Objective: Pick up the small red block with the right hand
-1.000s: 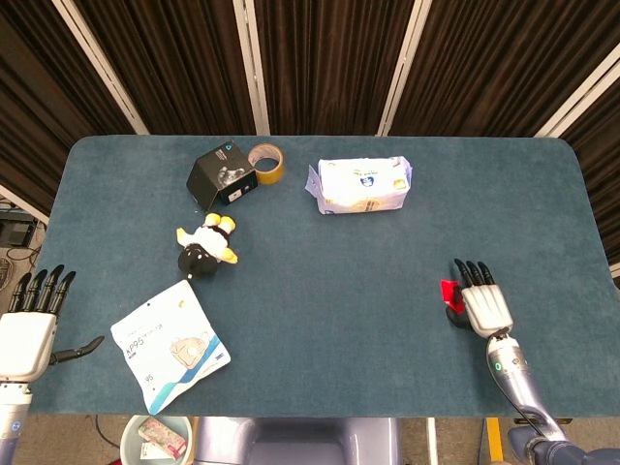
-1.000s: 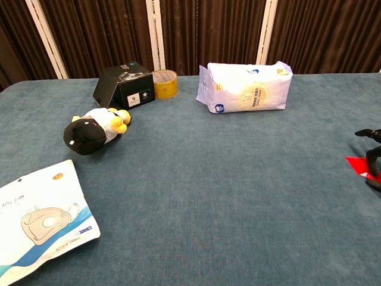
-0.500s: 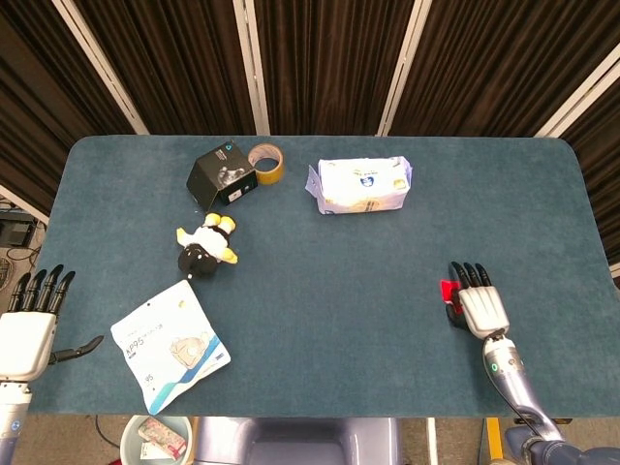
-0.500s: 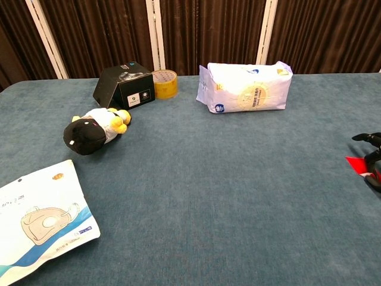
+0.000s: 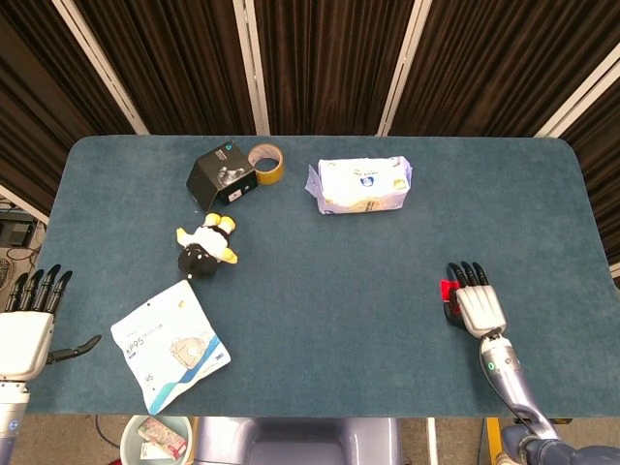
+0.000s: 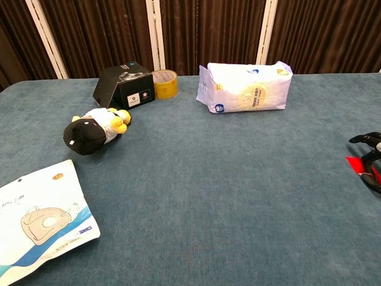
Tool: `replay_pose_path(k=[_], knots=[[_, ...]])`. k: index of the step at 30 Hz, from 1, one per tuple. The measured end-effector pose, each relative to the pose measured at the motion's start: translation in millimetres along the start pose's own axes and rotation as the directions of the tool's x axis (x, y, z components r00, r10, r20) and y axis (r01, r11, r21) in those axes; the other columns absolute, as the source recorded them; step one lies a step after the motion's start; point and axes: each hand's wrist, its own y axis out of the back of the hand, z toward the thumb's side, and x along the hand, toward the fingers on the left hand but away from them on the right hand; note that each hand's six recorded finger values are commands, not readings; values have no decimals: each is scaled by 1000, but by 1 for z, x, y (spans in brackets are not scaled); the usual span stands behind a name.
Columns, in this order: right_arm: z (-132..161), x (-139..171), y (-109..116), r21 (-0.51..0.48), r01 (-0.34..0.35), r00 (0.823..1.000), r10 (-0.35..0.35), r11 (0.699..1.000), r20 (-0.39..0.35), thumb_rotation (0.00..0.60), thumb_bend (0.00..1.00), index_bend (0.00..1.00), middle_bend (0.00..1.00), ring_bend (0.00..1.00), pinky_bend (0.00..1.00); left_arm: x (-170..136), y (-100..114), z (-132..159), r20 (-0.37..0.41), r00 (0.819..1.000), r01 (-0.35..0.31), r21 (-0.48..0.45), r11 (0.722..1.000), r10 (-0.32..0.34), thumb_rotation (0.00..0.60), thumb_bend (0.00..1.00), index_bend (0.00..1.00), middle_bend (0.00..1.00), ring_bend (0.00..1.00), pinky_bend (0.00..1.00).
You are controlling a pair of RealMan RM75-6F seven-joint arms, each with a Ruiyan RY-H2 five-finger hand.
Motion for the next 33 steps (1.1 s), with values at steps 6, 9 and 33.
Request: replay_pose_path(k=[6,9,33], knots=[[-4,-3,6,5,17,1000,-17,1000,4,600,628,731,98,0,0,0,1,0,-1,1000,-4,-2,1000,4,278,0,0,0,0,0],[-7,-4,10,14,25,1000,-25,1000,6,600,632,736,99,0,0,0,1,0,-2,1000,-3,-1,1000,3,277,0,0,0,0,0],[-43,-42,93,143,167,984,-173,976,34,600,632,738,108,0,0,0,1,1,-5,1000,-6,2,1000,6,280,0,0,0,0,0]])
